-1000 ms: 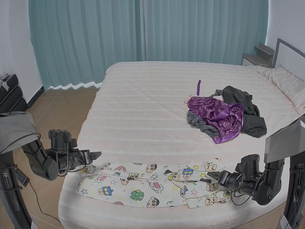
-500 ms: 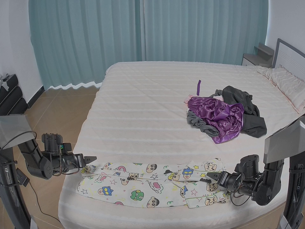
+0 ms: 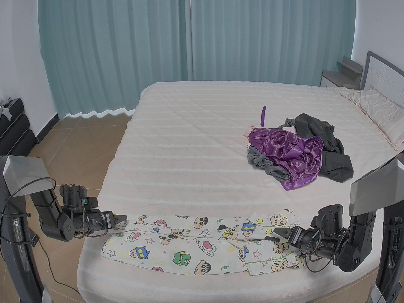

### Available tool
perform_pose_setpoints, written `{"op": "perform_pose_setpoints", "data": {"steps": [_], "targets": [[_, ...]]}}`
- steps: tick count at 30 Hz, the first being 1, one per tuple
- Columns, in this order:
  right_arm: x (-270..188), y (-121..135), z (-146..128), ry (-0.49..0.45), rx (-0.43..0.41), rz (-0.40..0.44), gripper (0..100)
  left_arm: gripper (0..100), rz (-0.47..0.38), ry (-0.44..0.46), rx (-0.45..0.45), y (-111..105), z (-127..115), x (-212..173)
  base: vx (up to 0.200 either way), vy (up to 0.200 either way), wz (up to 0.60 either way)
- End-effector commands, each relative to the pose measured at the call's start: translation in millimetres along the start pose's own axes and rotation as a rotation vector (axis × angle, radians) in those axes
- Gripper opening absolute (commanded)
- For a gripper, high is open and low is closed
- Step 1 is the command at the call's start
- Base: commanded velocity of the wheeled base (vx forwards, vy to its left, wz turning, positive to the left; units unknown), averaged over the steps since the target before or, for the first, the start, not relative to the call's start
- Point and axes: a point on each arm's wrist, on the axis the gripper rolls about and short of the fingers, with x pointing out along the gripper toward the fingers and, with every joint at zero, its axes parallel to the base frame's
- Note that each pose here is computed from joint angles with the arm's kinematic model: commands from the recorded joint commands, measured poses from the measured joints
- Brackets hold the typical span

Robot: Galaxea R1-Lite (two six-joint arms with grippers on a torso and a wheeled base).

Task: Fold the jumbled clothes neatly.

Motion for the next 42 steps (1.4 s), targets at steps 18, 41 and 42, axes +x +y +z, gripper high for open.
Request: {"op": "perform_pose_setpoints", "data": {"steps": [18,41,42], "targets": [[0.0,0.3,-0.3,0.001,0.001,0.001,100,0,0.014,-0.025,-0.009,0.4,-27.4,-31.7,0.000,0.000,0.00],[-0.3,0.5,-0.8,0.004,0.000,0.002,100,100,0.054,-0.024,0.022,18.6,-66.0,-39.4,0.000,0.000,0.00],[-0.3,0.5,-0.8,0.004,0.000,0.002,100,100,0.055,-0.040,0.015,18.8,-63.9,-40.6,0.000,0.000,0.00]]}}
